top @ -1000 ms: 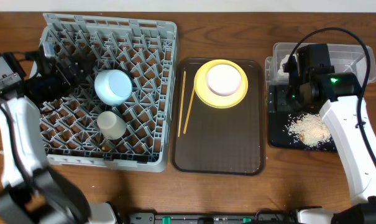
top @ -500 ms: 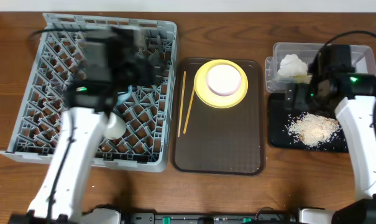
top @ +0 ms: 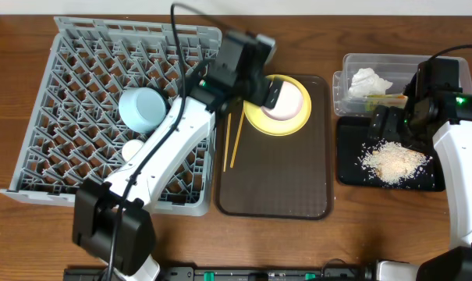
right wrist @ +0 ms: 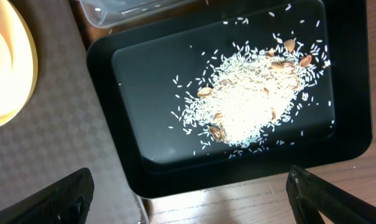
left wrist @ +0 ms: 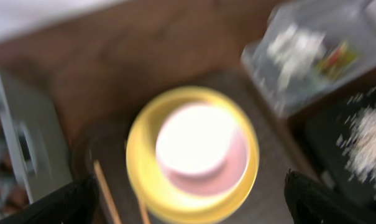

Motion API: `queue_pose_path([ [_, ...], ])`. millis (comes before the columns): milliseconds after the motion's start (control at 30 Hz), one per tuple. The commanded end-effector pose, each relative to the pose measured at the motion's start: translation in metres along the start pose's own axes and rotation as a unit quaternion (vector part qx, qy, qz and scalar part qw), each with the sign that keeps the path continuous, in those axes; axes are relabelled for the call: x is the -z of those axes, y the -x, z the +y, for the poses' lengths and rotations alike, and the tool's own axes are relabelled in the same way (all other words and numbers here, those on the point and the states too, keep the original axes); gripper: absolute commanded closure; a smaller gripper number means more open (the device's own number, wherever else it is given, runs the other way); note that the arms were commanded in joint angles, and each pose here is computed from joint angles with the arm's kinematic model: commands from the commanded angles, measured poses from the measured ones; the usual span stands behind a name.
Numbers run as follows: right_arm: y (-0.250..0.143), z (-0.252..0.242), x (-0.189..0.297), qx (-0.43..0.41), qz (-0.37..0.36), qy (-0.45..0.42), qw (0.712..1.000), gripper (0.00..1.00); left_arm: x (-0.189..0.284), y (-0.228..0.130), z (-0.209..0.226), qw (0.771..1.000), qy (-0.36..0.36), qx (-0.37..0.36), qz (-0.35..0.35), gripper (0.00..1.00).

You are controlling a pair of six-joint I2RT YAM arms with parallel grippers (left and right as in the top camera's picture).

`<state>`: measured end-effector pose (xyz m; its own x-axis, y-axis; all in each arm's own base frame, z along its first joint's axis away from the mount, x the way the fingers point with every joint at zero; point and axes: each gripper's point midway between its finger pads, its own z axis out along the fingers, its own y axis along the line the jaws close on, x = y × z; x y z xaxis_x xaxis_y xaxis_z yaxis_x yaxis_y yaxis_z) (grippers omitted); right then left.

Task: Sort waste into correct bins and load items into the dishwasher
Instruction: 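Move the left gripper to the yellow plate and grasp the white bowl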

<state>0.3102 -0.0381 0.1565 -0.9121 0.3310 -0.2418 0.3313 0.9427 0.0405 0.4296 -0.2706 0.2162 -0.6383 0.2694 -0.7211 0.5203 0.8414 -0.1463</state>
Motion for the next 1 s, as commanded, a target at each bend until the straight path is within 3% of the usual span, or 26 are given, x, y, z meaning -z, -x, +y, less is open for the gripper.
queue_pose_path([
  [0,0.003,-0.002,0.005,-0.009,-0.009,0.000,1.000,0.03,0.001,0.024,-0.009,1.000,0.000,-0.021,-0.021,0.05],
  [567,0.002,-0.002,0.005,-0.005,-0.005,-0.001,1.000,0.01,-0.115,-0.085,-0.054,0.989,-0.031,-0.066,0.126,0.05],
  [733,0.002,-0.002,0.005,-0.003,-0.005,-0.001,1.000,0.01,-0.131,-0.106,-0.050,0.986,-0.028,-0.064,0.153,0.14],
  [833,0.001,-0.002,0.005,-0.003,-0.005,-0.001,1.000,0.01,-0.135,-0.114,-0.050,0.984,-0.028,-0.064,0.162,0.23],
  [900,0.001,-0.002,0.005,-0.003,-0.005,-0.001,1.000,0.01,-0.136,-0.117,-0.049,0.984,-0.027,-0.064,0.166,0.36],
  [967,0.001,-0.002,0.005,-0.003,-0.004,-0.001,1.000,0.01,-0.136,-0.121,-0.048,0.983,-0.027,-0.064,0.171,0.40],
])
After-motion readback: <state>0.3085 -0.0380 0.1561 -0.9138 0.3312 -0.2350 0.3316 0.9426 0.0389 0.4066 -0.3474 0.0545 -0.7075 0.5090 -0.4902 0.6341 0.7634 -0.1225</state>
